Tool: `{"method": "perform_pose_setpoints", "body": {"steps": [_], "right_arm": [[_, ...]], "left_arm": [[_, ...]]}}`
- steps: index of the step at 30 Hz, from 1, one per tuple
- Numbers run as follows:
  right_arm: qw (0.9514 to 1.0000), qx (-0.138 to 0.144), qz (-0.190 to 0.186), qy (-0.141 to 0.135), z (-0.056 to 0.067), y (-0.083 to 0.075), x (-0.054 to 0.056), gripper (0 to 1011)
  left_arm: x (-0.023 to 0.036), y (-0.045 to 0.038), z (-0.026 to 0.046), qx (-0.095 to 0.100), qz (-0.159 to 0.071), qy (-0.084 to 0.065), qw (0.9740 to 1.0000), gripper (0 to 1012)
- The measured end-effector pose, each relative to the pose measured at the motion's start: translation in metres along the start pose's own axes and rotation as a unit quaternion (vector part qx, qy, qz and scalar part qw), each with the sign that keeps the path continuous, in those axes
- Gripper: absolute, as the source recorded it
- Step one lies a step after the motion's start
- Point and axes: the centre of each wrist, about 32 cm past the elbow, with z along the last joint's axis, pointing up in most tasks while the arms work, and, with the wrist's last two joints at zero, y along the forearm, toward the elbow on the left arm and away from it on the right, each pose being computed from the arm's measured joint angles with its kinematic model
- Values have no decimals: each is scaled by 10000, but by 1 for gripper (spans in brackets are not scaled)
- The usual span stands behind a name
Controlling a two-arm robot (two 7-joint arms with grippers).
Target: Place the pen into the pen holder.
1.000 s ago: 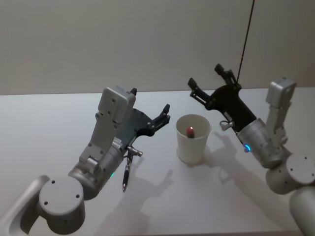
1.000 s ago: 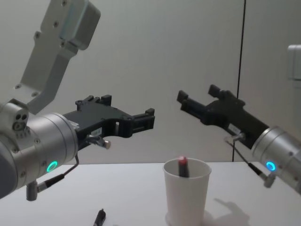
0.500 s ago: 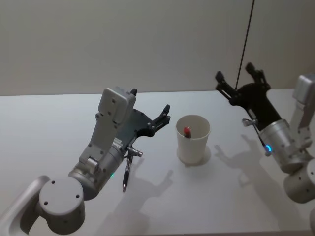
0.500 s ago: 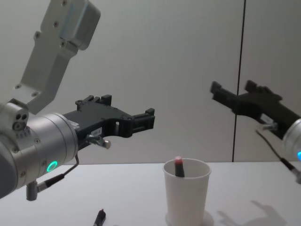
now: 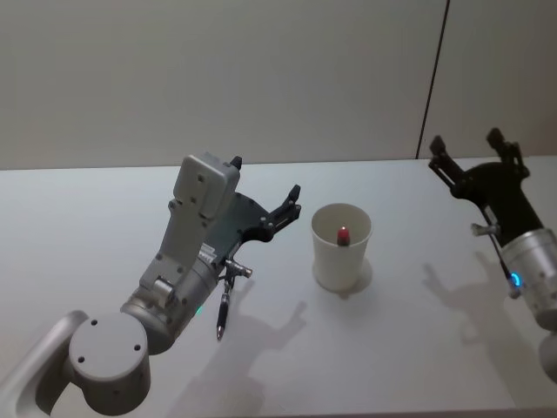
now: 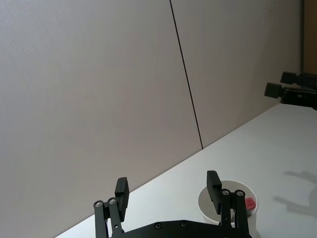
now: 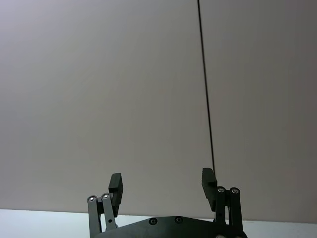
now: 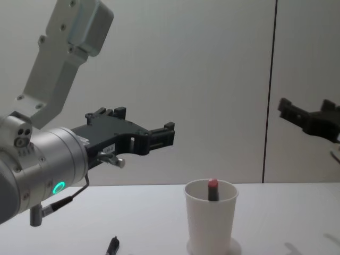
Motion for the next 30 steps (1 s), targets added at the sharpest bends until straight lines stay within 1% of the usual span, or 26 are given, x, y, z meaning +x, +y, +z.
{"method": "perform_pose_setpoints", "body": {"steps": [7, 8, 11, 12, 15, 21, 30], "right_arm": [[9995, -123, -297, 2, 69, -172, 40, 1001], [9995, -123, -297, 2, 69, -172, 40, 1001], [9990, -180, -411, 3, 98, -249, 59, 1001], [9990, -180, -411, 3, 98, -249, 59, 1001], [9984, -224, -514, 5, 123, -314, 75, 1001], [9976, -284, -638, 8, 158, -391, 91, 1001], [9967, -337, -737, 15, 189, -452, 101, 1001]], "left_arm": [[0, 0, 0, 0, 0, 0, 10000, 1000], [0, 0, 0, 1, 0, 0, 10000, 1000], [0, 0, 0, 0, 0, 0, 10000, 1000], [0, 0, 0, 0, 0, 0, 10000, 1000], [0, 0, 0, 0, 0, 0, 10000, 1000], [0, 0, 0, 0, 0, 0, 10000, 1000], [0, 0, 0, 0, -1, 0, 10000, 1000]]}}
